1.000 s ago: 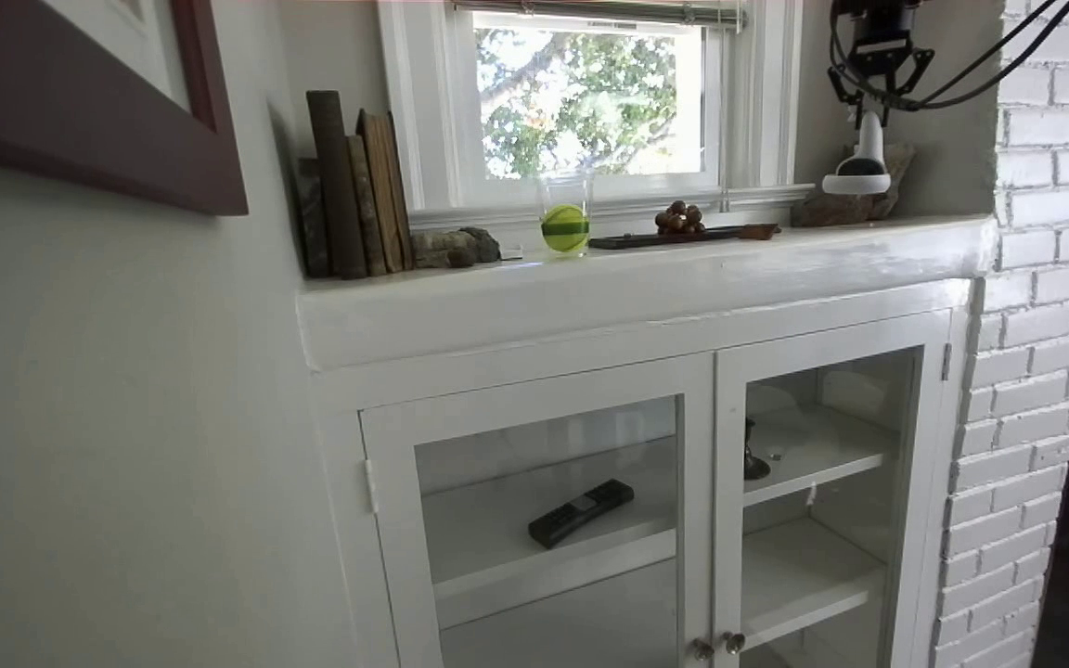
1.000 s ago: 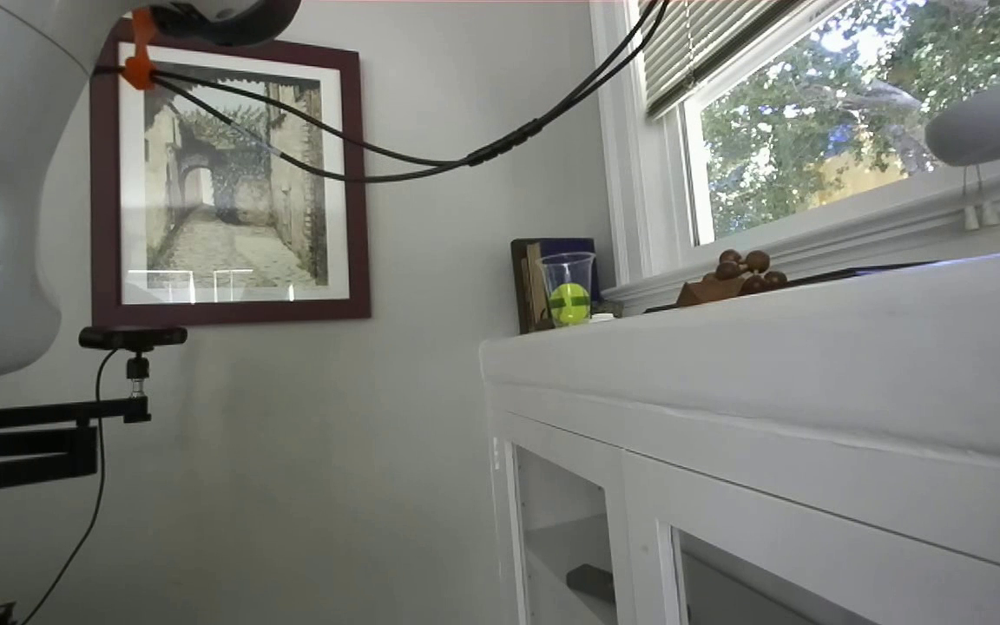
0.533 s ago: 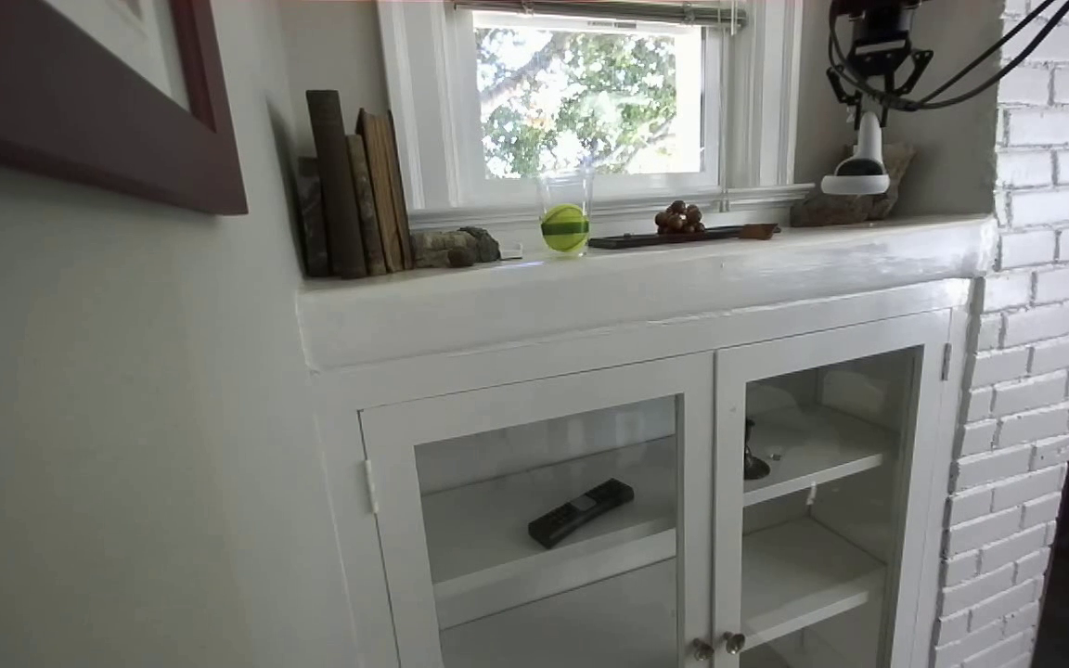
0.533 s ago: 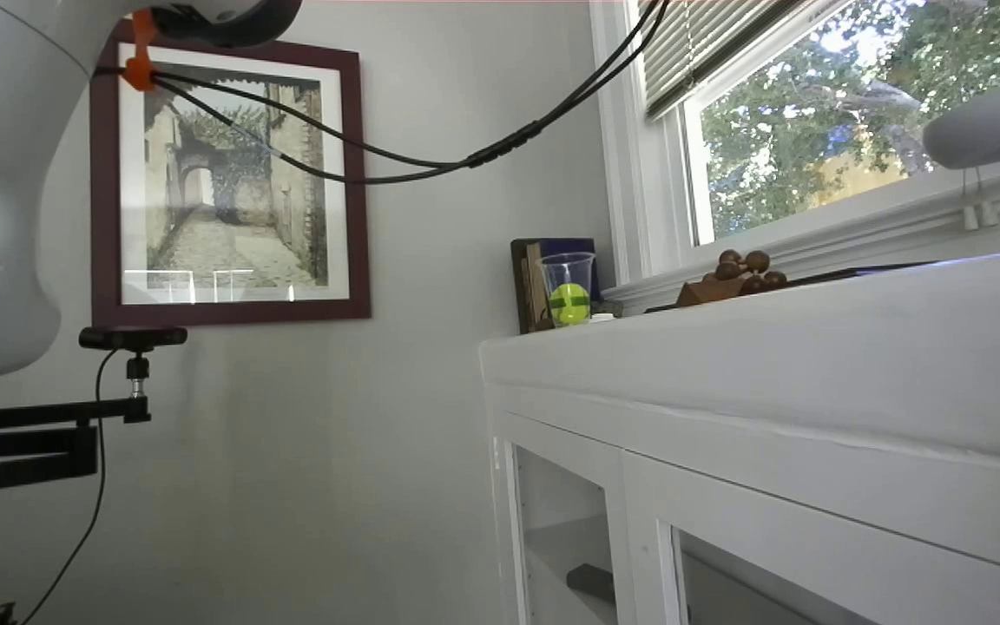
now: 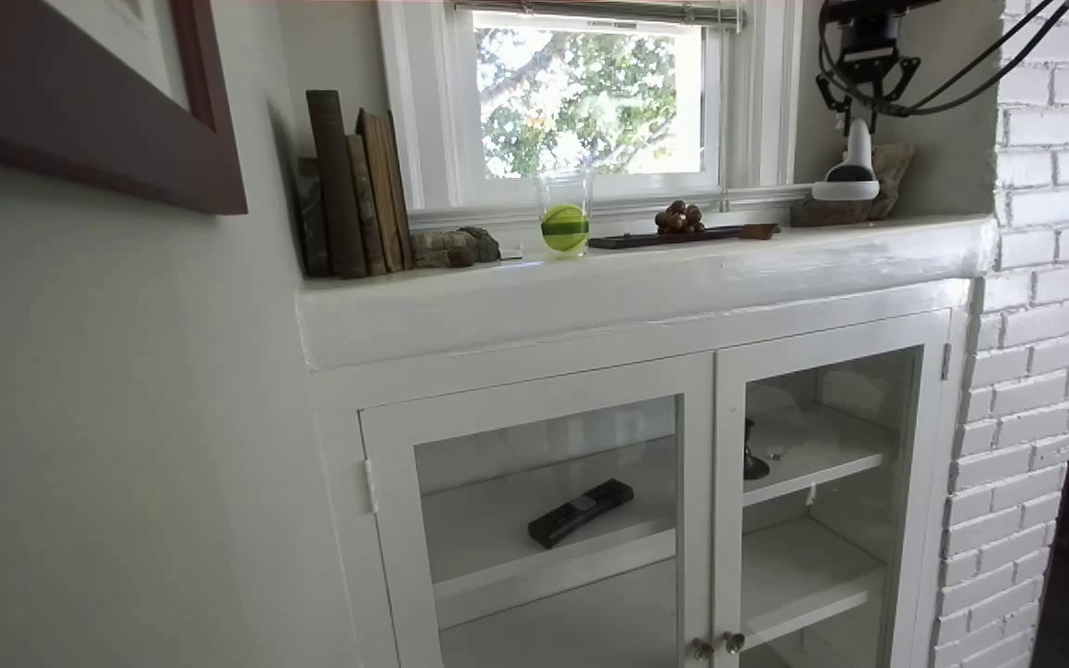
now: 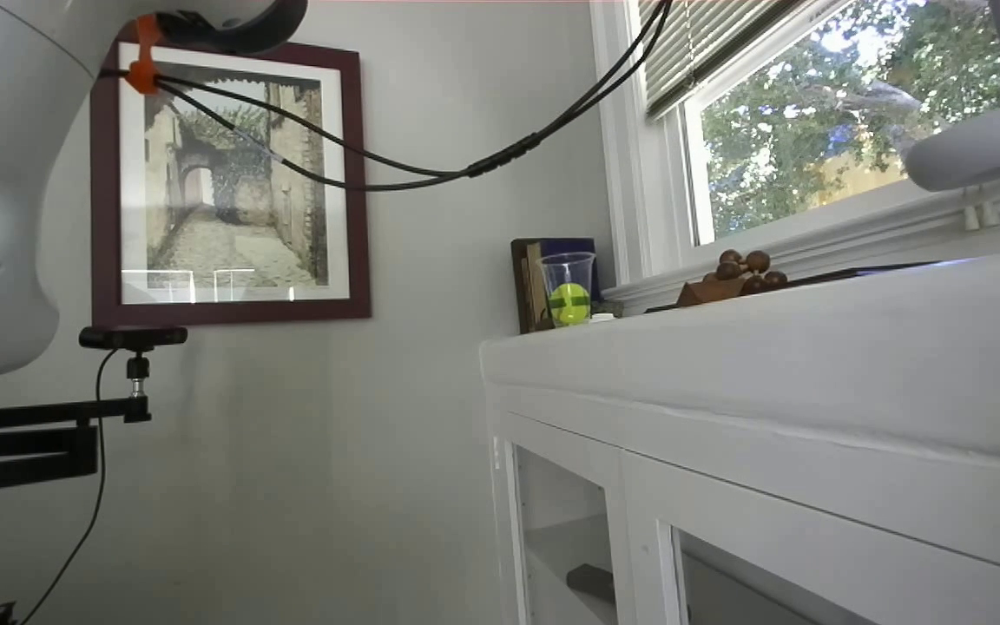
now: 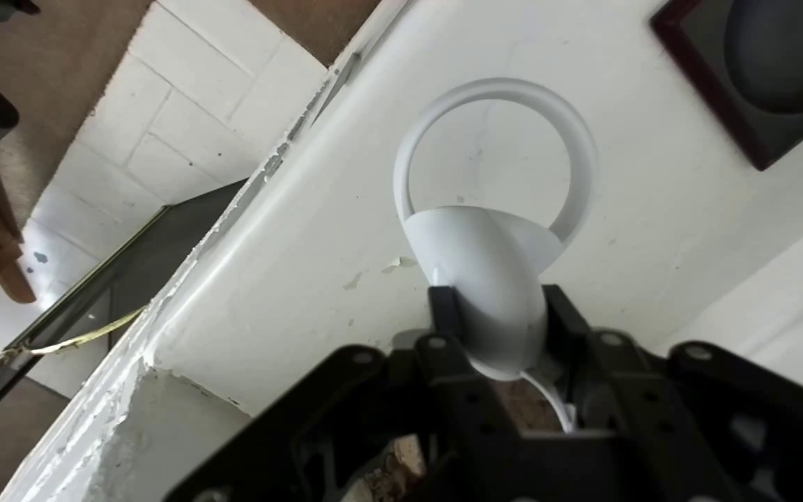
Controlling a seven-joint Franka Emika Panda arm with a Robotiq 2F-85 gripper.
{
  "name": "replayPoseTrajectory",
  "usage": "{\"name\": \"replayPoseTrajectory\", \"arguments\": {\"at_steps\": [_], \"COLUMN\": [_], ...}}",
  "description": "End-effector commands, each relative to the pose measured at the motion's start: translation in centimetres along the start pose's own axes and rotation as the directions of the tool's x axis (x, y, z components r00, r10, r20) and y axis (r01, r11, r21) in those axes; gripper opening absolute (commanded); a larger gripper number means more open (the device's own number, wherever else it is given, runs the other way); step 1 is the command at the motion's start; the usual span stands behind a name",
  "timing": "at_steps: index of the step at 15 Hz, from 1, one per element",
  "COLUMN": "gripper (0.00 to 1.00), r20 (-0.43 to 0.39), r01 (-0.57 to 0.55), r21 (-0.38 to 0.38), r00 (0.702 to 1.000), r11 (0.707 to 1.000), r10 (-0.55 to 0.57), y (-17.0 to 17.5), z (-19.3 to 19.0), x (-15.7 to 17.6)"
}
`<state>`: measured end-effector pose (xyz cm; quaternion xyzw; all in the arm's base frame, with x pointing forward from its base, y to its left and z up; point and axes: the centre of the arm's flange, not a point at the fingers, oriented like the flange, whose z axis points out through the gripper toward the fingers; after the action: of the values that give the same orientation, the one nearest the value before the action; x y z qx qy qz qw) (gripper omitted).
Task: Move the white object to the right
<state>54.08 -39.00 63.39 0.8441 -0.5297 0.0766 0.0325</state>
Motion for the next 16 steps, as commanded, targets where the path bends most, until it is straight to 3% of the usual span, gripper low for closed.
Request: {"name": "replayPoseTrajectory", "arguments": {"at_steps": [1, 16], "gripper": [0.08, 0.08], "r20": [0.001, 0.041], "r01": [0.015, 0.029], "r21": [-0.021, -0.058], "r00": [1.000, 0.999], "r11": [1.000, 0.998], "r10": [-0.015, -0.027], "y": [-0.9, -2.3], "z": [-0.1, 3.3], "x": [0.1, 1.0]}}
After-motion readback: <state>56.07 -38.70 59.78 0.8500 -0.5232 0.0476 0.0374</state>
